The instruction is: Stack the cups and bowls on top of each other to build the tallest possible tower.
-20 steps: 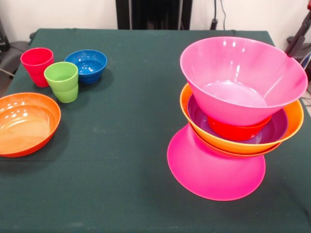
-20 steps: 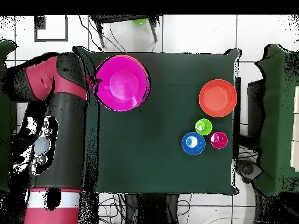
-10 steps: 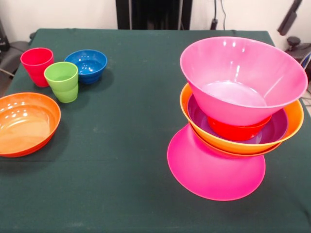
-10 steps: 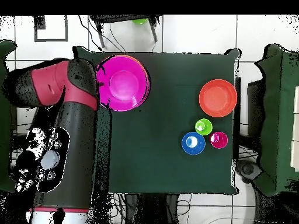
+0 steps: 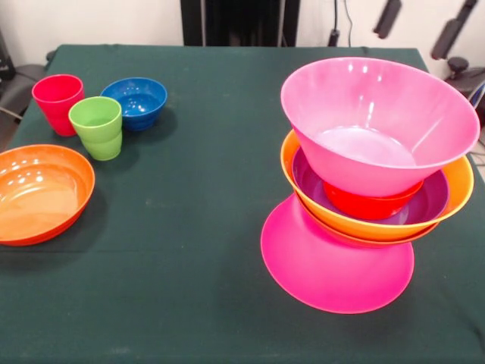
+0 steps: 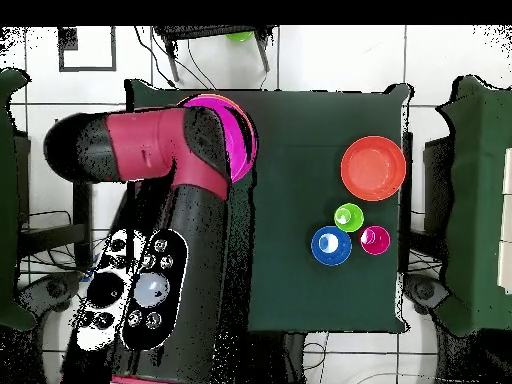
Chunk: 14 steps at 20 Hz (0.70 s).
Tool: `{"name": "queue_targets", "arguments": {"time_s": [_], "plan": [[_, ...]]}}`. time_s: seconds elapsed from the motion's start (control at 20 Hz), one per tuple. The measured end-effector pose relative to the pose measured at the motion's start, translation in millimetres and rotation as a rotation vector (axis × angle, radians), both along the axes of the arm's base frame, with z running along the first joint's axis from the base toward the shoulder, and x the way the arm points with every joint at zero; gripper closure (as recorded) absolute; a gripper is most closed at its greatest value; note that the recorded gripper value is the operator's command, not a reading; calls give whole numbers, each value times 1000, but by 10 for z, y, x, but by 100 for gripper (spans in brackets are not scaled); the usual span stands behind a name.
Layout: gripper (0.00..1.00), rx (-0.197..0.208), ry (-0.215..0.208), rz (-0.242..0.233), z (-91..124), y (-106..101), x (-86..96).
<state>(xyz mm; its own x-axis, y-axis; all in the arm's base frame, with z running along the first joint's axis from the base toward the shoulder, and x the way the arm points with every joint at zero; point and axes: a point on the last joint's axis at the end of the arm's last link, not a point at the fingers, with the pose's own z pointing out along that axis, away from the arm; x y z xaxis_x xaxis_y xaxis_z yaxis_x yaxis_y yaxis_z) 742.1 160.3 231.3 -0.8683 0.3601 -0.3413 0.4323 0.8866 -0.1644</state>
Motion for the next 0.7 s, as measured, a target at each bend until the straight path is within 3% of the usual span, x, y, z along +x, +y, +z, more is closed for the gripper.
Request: {"name": "queue_targets", "arguments": {"time_s": [0.4, 0.7], "plan": [[0, 29, -18, -50, 53, -377, -13], [0, 76, -34, -90, 3, -696, -23]]}}
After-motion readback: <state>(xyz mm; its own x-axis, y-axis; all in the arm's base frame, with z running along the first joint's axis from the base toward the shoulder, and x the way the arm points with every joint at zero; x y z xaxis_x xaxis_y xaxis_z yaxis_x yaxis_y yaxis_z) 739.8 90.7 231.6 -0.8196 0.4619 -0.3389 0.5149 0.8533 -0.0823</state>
